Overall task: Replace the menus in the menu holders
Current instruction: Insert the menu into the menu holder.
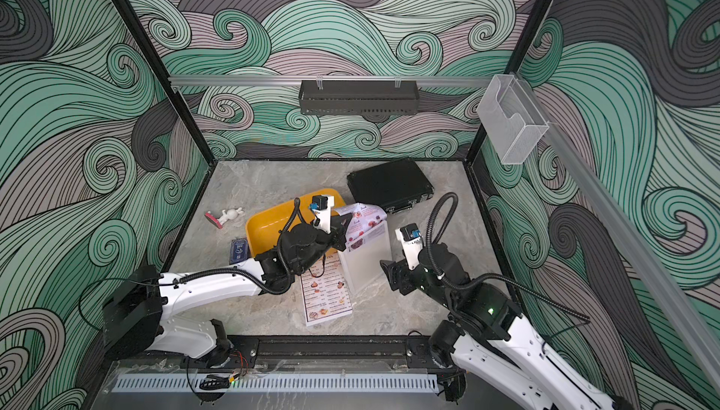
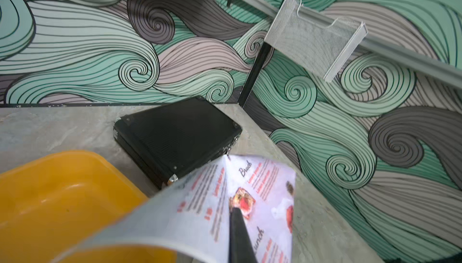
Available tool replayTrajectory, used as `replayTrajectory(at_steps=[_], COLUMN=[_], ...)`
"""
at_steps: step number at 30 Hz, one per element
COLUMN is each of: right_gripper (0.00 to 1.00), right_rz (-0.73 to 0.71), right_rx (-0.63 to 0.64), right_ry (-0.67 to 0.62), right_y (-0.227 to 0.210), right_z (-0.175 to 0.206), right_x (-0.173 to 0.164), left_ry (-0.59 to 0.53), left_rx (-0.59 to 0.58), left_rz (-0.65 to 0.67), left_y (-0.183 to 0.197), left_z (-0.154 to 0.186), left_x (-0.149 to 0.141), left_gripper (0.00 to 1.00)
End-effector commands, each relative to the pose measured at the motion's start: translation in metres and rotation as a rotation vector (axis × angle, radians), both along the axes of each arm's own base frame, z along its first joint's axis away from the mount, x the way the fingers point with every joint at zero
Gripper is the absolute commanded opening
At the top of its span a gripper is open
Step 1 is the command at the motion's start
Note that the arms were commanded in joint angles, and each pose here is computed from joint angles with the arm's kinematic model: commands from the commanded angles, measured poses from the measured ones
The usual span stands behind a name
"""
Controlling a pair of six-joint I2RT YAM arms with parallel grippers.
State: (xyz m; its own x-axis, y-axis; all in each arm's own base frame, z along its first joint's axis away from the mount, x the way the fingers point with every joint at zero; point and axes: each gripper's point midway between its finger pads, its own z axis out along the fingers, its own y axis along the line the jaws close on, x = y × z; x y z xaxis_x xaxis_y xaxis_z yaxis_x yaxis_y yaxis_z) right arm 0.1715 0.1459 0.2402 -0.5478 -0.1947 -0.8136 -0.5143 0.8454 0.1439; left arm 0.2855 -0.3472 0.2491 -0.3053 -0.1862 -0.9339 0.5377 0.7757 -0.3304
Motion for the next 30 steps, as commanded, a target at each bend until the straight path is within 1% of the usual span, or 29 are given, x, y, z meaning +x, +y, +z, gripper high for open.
replayTrajectory(at_steps=[1,3,7,12,16,19,21,22,23,27,29,30], right_gripper=[0.75,0.75,0.76,0.76,0.76,0.76,0.76,0.76,0.76,0.75,0.72,0.71], right_rz=[-0.006,-0.010,-0.013,-0.014,-0.016,-0.014,-0.016,-0.016,-0.019,-0.070,-0.101,-0.113], right_rx=[0.016,0.018,0.030,0.051,0.063,0.066,0.075,0.080,0.085,0.129,0.151,0.163], right_ry=[-0.017,-0.005,0.029,0.047,0.053,0.059,0.057,0.055,0.053,0.070,0.091,0.102], right_y=[-0.001,0.000,0.002,0.003,0.003,0.003,0.003,0.003,0.003,0.001,0.004,0.006], right_z=[0.013,0.013,0.013,0.016,0.017,0.016,0.019,0.020,0.022,0.036,0.050,0.062], right_x=[0.001,0.002,0.003,0.005,0.005,0.005,0.005,0.004,0.005,0.010,0.017,0.021], left_ry=[-0.099,-0.120,-0.177,-0.210,-0.217,-0.210,-0.207,-0.205,-0.204,-0.211,-0.204,-0.194], left_rx=[-0.005,0.010,0.037,0.050,0.043,0.058,0.063,0.064,0.064,0.059,0.093,0.109], left_rz=[-0.026,-0.053,-0.083,-0.120,-0.154,-0.166,-0.164,-0.163,-0.163,-0.168,-0.186,-0.187], left_y=[-0.004,-0.007,-0.008,-0.007,-0.009,-0.012,-0.013,-0.013,-0.013,-0.007,-0.006,-0.005], left_z=[0.020,0.018,0.023,0.031,0.038,0.041,0.042,0.043,0.043,0.045,0.040,0.035], left_x=[-0.009,-0.015,-0.024,-0.031,-0.036,-0.034,-0.031,-0.030,-0.029,-0.033,-0.037,-0.037], left_gripper=[0.00,0.00,0.05,0.14,0.27,0.31,0.30,0.27,0.25,0.05,0.02,0.02])
